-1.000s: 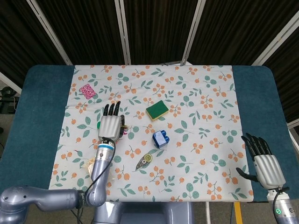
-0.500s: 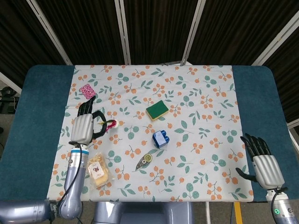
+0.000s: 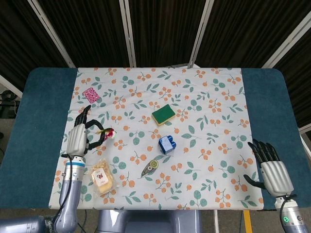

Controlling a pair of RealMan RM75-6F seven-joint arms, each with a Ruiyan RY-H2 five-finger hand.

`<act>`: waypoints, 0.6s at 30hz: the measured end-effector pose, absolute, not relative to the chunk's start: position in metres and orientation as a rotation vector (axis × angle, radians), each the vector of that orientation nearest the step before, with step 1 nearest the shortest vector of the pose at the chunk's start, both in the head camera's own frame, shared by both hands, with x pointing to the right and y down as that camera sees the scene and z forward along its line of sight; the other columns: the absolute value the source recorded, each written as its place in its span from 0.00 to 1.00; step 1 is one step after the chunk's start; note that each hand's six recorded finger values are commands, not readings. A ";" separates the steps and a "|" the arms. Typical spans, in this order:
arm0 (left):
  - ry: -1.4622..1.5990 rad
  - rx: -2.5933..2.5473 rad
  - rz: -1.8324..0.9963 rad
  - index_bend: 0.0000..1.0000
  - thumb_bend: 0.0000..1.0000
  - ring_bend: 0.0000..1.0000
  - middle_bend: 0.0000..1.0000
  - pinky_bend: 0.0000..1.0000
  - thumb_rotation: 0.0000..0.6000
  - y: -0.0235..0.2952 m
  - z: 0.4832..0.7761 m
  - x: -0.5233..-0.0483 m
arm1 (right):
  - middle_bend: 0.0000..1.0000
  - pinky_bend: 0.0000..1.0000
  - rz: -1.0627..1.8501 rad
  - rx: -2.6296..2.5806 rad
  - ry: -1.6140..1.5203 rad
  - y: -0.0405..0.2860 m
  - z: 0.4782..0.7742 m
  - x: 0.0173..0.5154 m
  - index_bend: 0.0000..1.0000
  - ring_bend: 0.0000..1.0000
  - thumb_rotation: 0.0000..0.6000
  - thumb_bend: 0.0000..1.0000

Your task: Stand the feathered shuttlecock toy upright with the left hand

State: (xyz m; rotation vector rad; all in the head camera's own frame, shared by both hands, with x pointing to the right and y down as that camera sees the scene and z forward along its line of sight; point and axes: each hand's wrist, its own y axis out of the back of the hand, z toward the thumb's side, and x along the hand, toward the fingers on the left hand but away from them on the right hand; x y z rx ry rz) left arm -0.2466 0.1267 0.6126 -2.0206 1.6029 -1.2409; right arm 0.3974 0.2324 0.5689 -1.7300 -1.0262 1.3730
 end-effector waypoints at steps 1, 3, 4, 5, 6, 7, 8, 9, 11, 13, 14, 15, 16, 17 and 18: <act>1.606 -2.030 -1.243 0.62 0.50 0.00 0.00 0.00 1.00 0.128 0.614 -0.246 | 0.00 0.00 1.373 -1.730 -1.026 0.232 0.569 0.397 0.05 0.00 1.00 0.11; 1.617 -2.058 -1.252 0.62 0.50 0.00 0.00 0.00 1.00 0.131 0.618 -0.244 | 0.00 0.00 1.372 -1.732 -1.026 0.232 0.569 0.397 0.05 0.00 1.00 0.11; 1.622 -2.072 -1.254 0.62 0.50 0.00 0.00 0.00 1.00 0.132 0.620 -0.242 | 0.00 0.00 1.372 -1.732 -1.025 0.232 0.569 0.397 0.05 0.00 1.00 0.11; 1.627 -2.085 -1.255 0.61 0.50 0.00 0.00 0.00 1.00 0.133 0.622 -0.241 | 0.00 0.00 1.372 -1.732 -1.025 0.232 0.569 0.397 0.05 0.00 1.00 0.11; 1.633 -2.104 -1.254 0.61 0.50 0.00 0.00 0.00 1.00 0.135 0.624 -0.239 | 0.00 0.00 1.372 -1.732 -1.025 0.232 0.569 0.397 0.05 0.00 1.00 0.11; 1.638 -2.118 -1.253 0.61 0.50 0.00 0.00 0.00 1.00 0.136 0.625 -0.238 | 0.00 0.00 1.372 -1.732 -1.024 0.232 0.569 0.397 0.05 0.00 1.00 0.11; 1.642 -2.133 -1.252 0.61 0.50 0.00 0.00 0.00 1.00 0.137 0.627 -0.236 | 0.00 0.00 1.372 -1.732 -1.024 0.232 0.569 0.397 0.05 0.00 1.00 0.11; 1.648 -2.152 -1.251 0.61 0.50 0.00 0.00 0.00 1.00 0.138 0.629 -0.234 | 0.00 0.00 1.372 -1.732 -1.024 0.232 0.569 0.397 0.05 0.00 1.00 0.11; 1.658 -2.179 -1.249 0.60 0.50 0.00 0.00 0.00 1.00 0.140 0.632 -0.232 | 0.00 0.00 1.372 -1.732 -1.024 0.232 0.569 0.397 0.05 0.00 1.00 0.11; 1.661 -2.203 -1.256 0.58 0.50 0.00 0.00 0.00 1.00 0.142 0.636 -0.230 | 0.00 0.00 1.372 -1.734 -1.023 0.232 0.569 0.397 0.05 0.00 1.00 0.11; 1.659 -2.210 -1.262 0.56 0.49 0.00 0.00 0.00 1.00 0.143 0.637 -0.230 | 0.00 0.00 1.371 -1.734 -1.022 0.232 0.569 0.397 0.05 0.00 1.00 0.11; 1.655 -2.215 -1.270 0.55 0.48 0.00 0.00 0.00 1.00 0.145 0.639 -0.230 | 0.00 0.00 1.370 -1.734 -1.023 0.232 0.569 0.397 0.05 0.00 1.00 0.11; 1.652 -2.217 -1.274 0.53 0.46 0.00 0.00 0.00 1.00 0.146 0.640 -0.231 | 0.00 0.00 1.370 -1.734 -1.023 0.232 0.569 0.397 0.05 0.00 1.00 0.11; 1.650 -2.220 -1.277 0.51 0.44 0.00 0.00 0.00 1.00 0.146 0.640 -0.231 | 0.00 0.00 1.370 -1.734 -1.022 0.232 0.569 0.397 0.05 0.00 1.00 0.11; 1.646 -2.225 -1.281 0.50 0.43 0.00 0.00 0.00 1.00 0.147 0.641 -0.231 | 0.00 0.00 1.370 -1.734 -1.022 0.232 0.569 0.397 0.05 0.00 1.00 0.11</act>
